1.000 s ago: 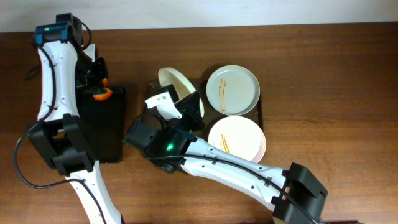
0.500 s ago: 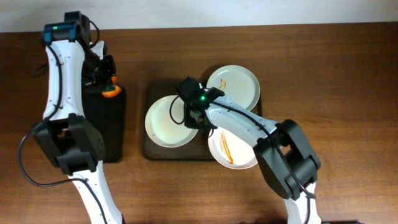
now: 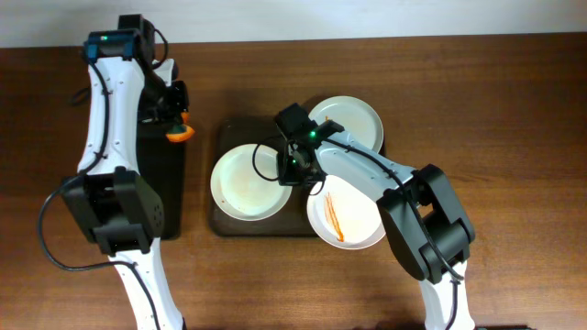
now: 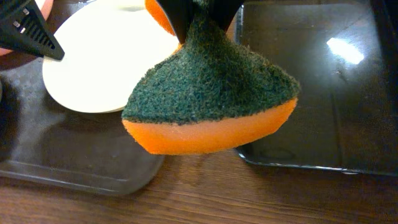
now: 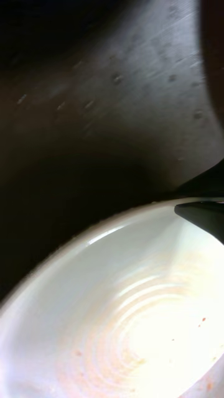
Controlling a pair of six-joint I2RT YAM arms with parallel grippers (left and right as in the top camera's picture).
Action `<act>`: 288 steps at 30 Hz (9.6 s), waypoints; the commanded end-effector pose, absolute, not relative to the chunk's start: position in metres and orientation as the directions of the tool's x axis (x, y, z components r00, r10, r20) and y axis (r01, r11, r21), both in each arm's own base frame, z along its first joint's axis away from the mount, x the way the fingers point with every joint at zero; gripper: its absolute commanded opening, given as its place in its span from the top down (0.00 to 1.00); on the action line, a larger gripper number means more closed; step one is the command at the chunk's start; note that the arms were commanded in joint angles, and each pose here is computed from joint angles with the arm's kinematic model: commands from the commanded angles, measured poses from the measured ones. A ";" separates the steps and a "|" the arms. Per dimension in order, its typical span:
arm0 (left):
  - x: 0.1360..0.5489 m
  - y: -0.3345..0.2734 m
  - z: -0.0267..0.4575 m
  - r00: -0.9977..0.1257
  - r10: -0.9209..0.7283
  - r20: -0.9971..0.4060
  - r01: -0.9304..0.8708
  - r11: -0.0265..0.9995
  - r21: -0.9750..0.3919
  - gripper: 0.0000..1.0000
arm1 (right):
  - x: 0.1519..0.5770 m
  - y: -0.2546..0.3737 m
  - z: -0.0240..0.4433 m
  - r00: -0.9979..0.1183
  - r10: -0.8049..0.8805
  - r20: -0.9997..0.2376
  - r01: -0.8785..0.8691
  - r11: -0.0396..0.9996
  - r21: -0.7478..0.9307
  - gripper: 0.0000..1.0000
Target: Clean dirty plates on tray and stack at the side
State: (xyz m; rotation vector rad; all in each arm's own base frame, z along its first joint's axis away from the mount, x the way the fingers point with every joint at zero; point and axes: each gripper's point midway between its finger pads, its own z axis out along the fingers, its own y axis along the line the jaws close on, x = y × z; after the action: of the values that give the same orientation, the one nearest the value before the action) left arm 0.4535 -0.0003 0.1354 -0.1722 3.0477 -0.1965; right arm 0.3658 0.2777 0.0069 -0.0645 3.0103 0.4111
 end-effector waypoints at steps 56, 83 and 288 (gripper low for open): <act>0.456 -0.003 0.132 -0.980 -0.178 -0.090 -0.181 0.983 0.025 1.00 | 0.397 0.249 0.074 -0.951 0.039 -0.307 -0.018 0.983 0.181 0.96; 0.464 -0.022 0.140 -0.993 -0.041 -0.114 -0.008 0.961 -0.277 1.00 | 0.393 0.107 0.184 -0.932 0.176 -0.317 0.126 0.977 0.172 0.96; 0.458 -0.095 0.142 -0.991 -0.012 -0.135 0.003 0.994 -0.110 1.00 | 0.368 0.247 0.008 -0.897 0.344 -0.278 0.159 0.837 0.524 0.70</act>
State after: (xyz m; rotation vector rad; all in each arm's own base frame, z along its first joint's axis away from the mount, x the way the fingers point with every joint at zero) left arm 0.4584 -0.1017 0.1339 -0.0589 3.0151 -0.2118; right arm 0.3607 0.2548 0.0138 0.4458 2.6788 0.7917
